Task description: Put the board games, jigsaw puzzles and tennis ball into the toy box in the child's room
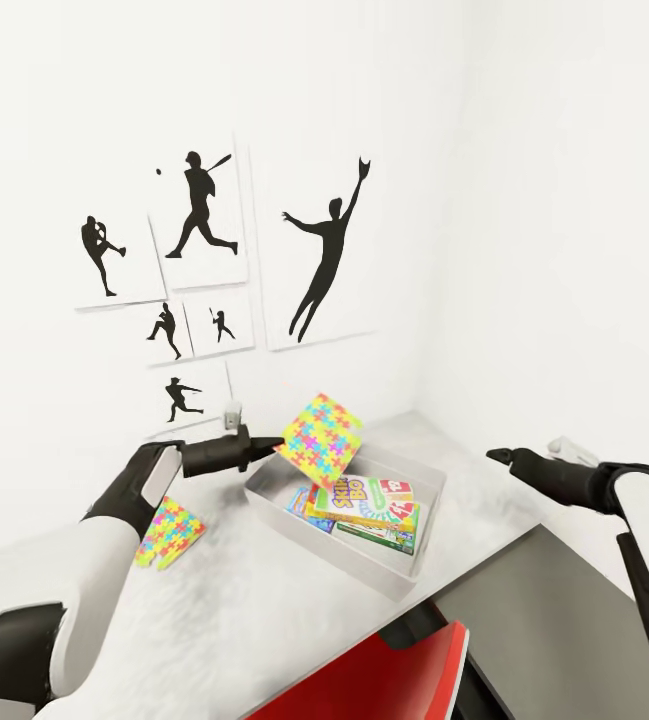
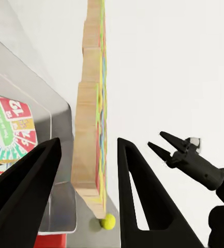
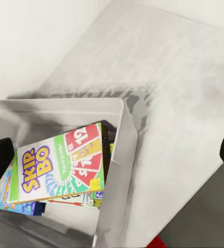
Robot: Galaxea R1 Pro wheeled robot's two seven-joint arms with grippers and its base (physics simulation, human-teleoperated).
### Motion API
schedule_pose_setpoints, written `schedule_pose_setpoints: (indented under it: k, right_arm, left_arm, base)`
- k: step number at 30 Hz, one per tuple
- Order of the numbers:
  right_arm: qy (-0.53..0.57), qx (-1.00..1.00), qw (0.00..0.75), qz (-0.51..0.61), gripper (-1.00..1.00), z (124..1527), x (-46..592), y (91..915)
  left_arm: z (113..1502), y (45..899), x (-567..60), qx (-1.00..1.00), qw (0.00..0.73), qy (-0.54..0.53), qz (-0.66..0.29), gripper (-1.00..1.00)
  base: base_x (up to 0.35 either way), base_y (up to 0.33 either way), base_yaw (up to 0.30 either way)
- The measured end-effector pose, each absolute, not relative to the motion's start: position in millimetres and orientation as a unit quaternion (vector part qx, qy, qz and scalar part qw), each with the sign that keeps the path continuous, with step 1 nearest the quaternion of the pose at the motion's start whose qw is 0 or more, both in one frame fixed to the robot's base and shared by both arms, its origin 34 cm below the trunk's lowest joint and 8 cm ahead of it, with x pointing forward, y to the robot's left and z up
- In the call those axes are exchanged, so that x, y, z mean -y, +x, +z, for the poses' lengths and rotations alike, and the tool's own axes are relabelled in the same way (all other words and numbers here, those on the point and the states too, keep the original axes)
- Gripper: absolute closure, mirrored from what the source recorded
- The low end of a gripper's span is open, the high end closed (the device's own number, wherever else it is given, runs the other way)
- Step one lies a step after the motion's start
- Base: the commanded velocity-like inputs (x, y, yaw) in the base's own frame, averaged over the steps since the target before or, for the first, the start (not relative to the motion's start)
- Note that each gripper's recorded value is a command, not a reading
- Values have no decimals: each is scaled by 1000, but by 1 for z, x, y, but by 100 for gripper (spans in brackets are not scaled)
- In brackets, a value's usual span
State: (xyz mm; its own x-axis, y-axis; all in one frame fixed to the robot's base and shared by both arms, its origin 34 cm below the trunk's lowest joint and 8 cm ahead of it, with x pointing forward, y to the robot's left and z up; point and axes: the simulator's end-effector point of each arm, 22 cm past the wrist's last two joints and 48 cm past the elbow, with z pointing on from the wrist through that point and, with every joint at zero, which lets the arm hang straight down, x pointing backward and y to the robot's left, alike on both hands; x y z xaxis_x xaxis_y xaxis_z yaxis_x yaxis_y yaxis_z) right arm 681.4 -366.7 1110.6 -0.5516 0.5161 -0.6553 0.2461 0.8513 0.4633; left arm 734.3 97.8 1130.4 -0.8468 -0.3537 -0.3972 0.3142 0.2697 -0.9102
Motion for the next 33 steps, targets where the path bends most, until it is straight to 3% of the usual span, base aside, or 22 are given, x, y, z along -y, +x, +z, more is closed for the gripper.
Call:
schedule_pose_setpoints:
  k: [13,33]
  right_arm:
    - [214,-842,434,238,-100,1159,391,673]
    - [206,-842,430,253,-100,1162,385,672]
  left_arm:
    - [1055,729,-35,-767,279,-42,-576,100]
    - [1021,737,0,-807,300,-61,-504,100]
  base:
    - [0,0,0]
    - [0,0,0]
